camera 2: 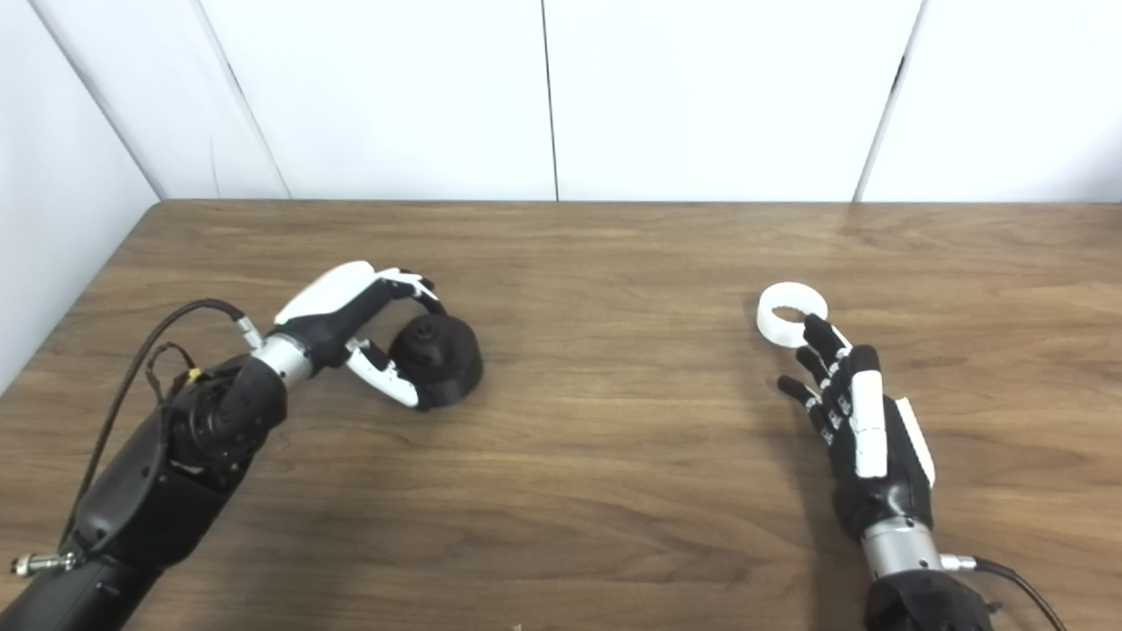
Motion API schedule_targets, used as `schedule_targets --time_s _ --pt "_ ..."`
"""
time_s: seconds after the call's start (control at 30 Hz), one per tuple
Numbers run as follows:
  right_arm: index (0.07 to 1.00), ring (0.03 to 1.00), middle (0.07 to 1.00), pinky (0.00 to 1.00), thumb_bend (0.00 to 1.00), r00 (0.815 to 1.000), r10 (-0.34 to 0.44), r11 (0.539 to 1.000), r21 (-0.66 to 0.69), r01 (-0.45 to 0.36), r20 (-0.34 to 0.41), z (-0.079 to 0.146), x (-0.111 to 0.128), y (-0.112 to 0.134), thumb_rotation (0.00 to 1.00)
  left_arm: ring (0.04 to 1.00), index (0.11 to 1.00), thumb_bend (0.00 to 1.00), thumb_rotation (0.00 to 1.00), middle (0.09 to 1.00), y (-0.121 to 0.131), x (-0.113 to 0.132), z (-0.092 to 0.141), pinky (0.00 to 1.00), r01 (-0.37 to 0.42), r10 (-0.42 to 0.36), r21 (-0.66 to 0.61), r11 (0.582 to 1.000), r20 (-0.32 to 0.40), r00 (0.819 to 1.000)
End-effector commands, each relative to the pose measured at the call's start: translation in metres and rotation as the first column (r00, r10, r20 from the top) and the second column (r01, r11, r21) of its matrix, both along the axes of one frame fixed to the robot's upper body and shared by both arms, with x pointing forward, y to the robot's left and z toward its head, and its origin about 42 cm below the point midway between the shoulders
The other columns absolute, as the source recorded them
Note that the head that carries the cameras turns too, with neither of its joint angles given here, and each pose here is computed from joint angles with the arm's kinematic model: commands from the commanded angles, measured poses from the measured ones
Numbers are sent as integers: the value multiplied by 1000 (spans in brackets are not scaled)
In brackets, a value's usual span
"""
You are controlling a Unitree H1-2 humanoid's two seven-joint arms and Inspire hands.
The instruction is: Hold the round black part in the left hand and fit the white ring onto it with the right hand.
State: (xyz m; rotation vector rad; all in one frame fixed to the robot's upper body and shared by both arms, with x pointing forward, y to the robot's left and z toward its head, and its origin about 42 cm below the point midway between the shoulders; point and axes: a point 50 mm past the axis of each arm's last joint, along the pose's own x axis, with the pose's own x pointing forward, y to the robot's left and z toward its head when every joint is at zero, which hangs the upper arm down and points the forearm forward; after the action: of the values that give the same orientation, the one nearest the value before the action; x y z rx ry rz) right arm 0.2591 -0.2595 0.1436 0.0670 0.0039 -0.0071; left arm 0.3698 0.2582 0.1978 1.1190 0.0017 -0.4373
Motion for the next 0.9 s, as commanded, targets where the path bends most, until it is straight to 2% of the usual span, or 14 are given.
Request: schedule_targets --time_s 0.0,0.43,0.73,0.87 --pt "896 936 939 828 636 1000 4 1000 -5 -3 30 6 -9 3 1000 965 654 881 165 899 -6 -3 5 875 22 -22 30 999 18 1000" --pt "898 934 938 839 653 1000 4 1000 -9 -4 19 10 -10 7 1000 957 664 893 231 894 -29 -30 -8 892 141 -141 41 989 1 990" --pt "900 935 938 838 657 1000 4 1000 -13 -4 22 11 -10 8 1000 979 657 886 222 908 -50 -49 -15 919 203 -203 3 979 -33 979" --pt "904 941 942 843 648 1000 10 1000 -13 -10 23 12 -10 8 1000 969 650 901 212 903 -63 -59 -22 900 240 -240 -11 971 -16 971"
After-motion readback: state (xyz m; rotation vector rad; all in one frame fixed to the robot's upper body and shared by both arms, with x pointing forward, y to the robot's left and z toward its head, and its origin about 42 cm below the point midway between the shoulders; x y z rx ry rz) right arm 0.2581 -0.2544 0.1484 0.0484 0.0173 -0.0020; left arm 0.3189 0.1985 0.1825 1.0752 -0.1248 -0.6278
